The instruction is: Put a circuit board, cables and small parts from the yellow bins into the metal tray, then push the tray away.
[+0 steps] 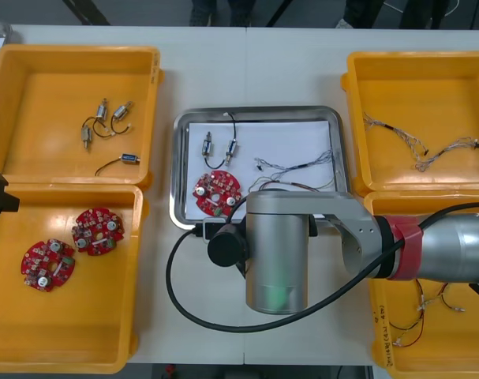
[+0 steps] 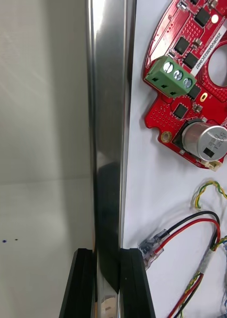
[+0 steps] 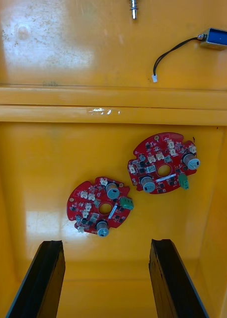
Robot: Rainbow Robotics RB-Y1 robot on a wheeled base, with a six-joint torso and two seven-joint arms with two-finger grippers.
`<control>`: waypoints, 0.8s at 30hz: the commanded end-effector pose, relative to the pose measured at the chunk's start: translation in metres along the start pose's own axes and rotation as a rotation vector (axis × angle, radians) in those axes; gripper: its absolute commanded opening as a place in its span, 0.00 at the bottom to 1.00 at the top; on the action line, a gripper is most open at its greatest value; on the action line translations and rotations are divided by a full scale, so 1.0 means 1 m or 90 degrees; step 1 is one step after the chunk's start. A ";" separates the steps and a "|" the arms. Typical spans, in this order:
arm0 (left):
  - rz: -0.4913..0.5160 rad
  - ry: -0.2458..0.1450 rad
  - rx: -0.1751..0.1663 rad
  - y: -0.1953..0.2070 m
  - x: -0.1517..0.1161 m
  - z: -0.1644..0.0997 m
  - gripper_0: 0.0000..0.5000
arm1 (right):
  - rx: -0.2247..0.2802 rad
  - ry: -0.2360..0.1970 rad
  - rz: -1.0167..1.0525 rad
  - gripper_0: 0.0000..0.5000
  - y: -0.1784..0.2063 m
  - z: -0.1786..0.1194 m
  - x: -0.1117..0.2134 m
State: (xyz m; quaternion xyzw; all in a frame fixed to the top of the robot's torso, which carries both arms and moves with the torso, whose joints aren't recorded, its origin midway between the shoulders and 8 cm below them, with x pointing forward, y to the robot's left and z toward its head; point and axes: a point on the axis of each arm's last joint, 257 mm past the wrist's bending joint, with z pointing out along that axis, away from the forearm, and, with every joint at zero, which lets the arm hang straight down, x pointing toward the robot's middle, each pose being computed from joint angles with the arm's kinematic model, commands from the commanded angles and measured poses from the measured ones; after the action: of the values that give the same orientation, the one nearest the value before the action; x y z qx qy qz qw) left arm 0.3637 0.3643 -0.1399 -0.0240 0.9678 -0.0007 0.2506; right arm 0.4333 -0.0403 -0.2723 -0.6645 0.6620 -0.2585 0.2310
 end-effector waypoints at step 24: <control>0.062 -0.013 -0.030 0.014 -0.003 -0.014 1.00 | 0.088 0.017 -0.046 0.00 -0.085 -0.009 -0.024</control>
State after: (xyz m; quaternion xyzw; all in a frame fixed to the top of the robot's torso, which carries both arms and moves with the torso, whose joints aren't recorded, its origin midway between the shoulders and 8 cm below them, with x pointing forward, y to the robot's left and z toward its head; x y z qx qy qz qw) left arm 0.3637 0.3643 -0.1399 -0.0240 0.9678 -0.0007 0.2506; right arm 0.4865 -0.0380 -0.2318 -0.6462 0.6538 -0.3098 0.2430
